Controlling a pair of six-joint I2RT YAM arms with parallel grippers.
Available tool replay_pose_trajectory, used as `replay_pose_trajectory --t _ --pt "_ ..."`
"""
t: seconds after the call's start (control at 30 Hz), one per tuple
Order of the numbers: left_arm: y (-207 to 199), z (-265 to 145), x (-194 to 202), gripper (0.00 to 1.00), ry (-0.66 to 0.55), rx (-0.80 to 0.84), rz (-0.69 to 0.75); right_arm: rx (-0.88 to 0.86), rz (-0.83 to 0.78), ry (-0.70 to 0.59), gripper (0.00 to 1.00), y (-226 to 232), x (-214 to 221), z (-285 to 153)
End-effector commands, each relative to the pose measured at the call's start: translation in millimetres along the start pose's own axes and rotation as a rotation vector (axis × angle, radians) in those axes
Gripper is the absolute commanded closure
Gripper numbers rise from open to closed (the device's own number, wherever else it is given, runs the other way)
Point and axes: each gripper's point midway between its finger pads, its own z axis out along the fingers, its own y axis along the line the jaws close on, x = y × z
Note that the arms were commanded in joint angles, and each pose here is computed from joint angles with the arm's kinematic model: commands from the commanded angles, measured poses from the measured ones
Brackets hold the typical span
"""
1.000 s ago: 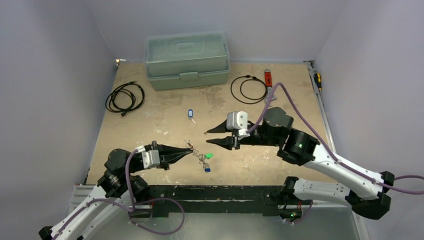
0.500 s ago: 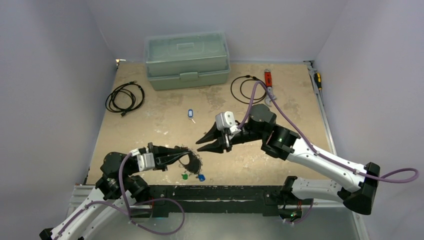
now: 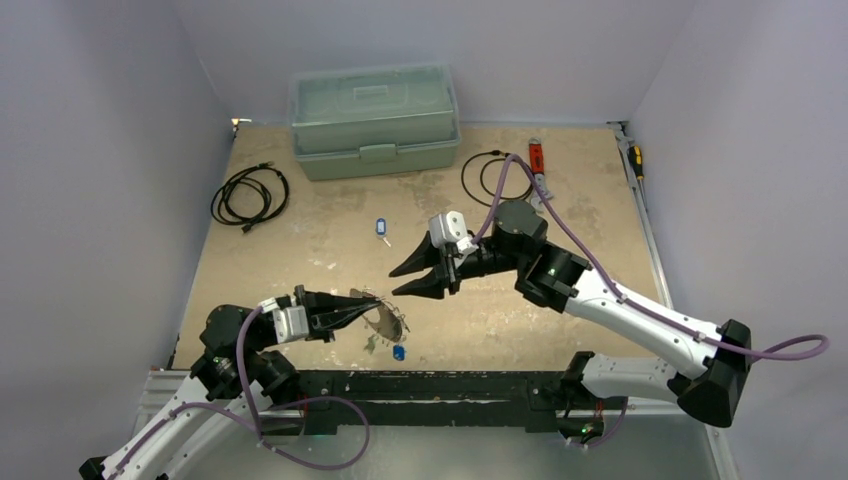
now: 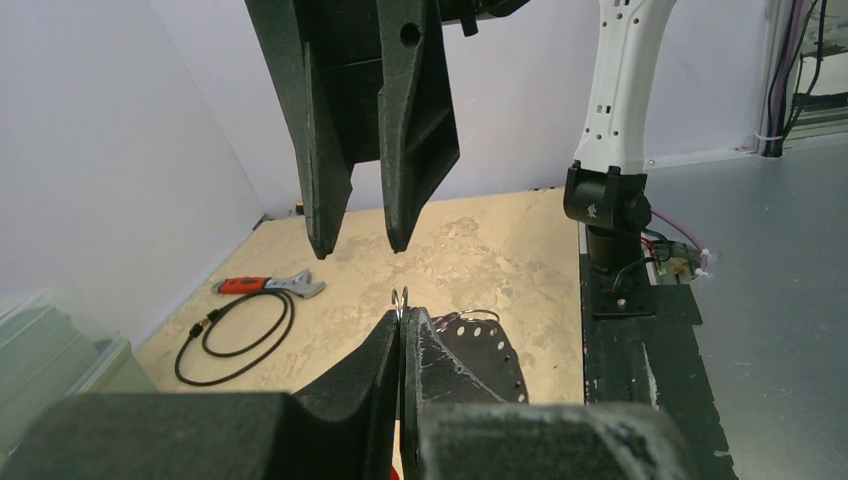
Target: Put the keys on the keyring
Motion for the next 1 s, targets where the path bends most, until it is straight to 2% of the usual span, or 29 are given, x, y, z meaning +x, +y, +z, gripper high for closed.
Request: replay_pose_trajectory --t 0.0,0.67,0.97 --pt "4.3 0.0 -24.5 1.00 -0.075 -0.019 0.043 -0.041 -0.011 -0.035 0.65 2.1 -7.5 2.4" --pt "6.4 -0.3 -25.0 1.00 -0.075 -0.032 0.048 -0.122 0.015 -0.021 0.66 6.5 1.6 9.8" --pt "6.4 -0.1 -24.4 1.00 -0.074 -0.031 0.048 -0.139 0.015 -0.027 0.70 5.9 0.0 13.2"
